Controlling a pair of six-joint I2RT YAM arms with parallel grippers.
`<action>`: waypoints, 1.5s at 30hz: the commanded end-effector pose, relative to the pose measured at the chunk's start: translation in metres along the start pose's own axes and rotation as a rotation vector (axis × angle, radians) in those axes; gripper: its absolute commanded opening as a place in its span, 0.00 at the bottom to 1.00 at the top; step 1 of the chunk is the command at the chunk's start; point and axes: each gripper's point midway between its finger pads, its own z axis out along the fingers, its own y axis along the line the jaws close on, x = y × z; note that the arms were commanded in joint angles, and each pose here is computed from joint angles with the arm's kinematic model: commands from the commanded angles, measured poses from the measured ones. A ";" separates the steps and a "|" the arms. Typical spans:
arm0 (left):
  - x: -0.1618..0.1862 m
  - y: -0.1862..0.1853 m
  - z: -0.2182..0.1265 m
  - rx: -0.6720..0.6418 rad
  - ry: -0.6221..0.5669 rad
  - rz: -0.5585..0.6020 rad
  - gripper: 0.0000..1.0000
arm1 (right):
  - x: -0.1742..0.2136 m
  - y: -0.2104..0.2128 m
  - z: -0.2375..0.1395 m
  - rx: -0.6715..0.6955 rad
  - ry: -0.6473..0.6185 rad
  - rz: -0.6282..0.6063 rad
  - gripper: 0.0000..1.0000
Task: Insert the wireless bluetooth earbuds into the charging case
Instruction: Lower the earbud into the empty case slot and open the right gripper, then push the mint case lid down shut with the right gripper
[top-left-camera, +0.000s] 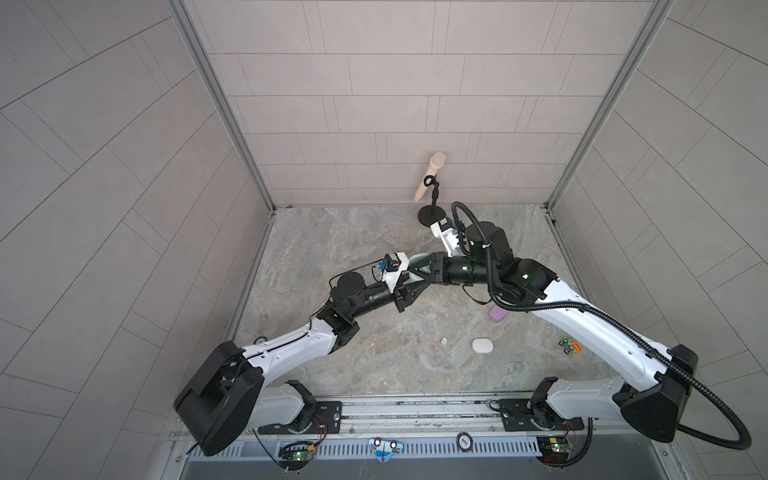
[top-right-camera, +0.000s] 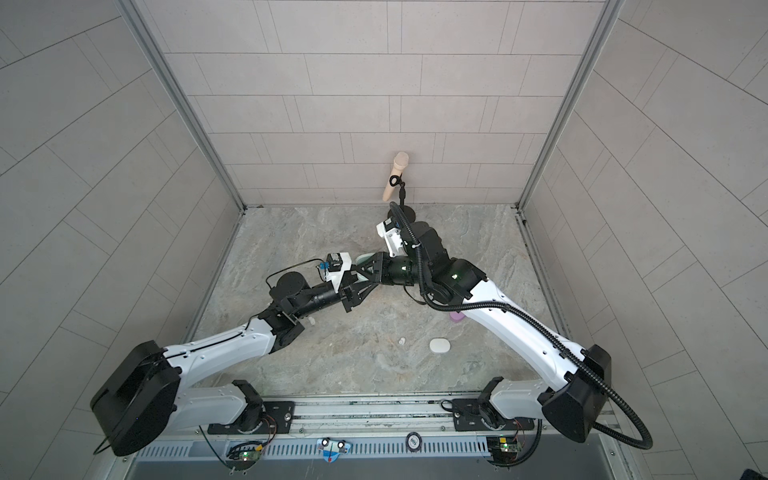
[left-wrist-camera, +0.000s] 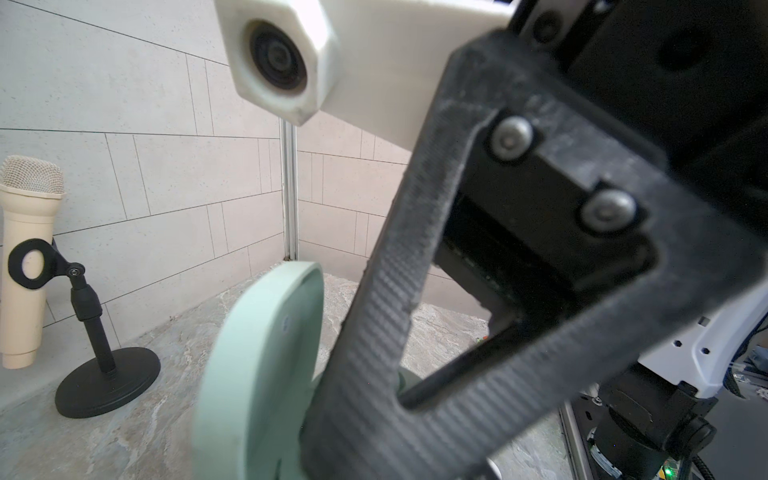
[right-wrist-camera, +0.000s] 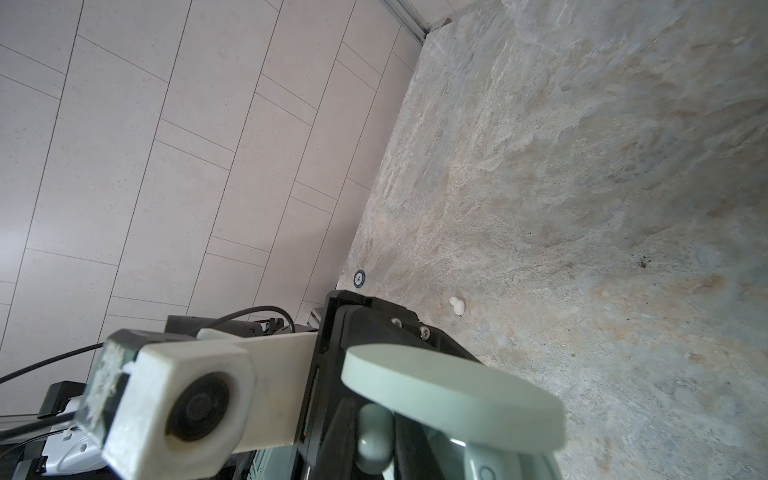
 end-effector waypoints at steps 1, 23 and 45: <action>-0.024 -0.007 -0.005 0.013 -0.072 0.053 0.06 | 0.005 -0.001 0.001 0.006 0.011 0.018 0.17; -0.026 -0.008 -0.009 0.006 -0.075 0.064 0.05 | 0.007 -0.002 -0.012 0.044 0.002 0.005 0.34; -0.017 -0.009 -0.006 0.029 -0.050 0.050 0.06 | -0.028 0.008 -0.066 0.216 -0.102 -0.211 0.61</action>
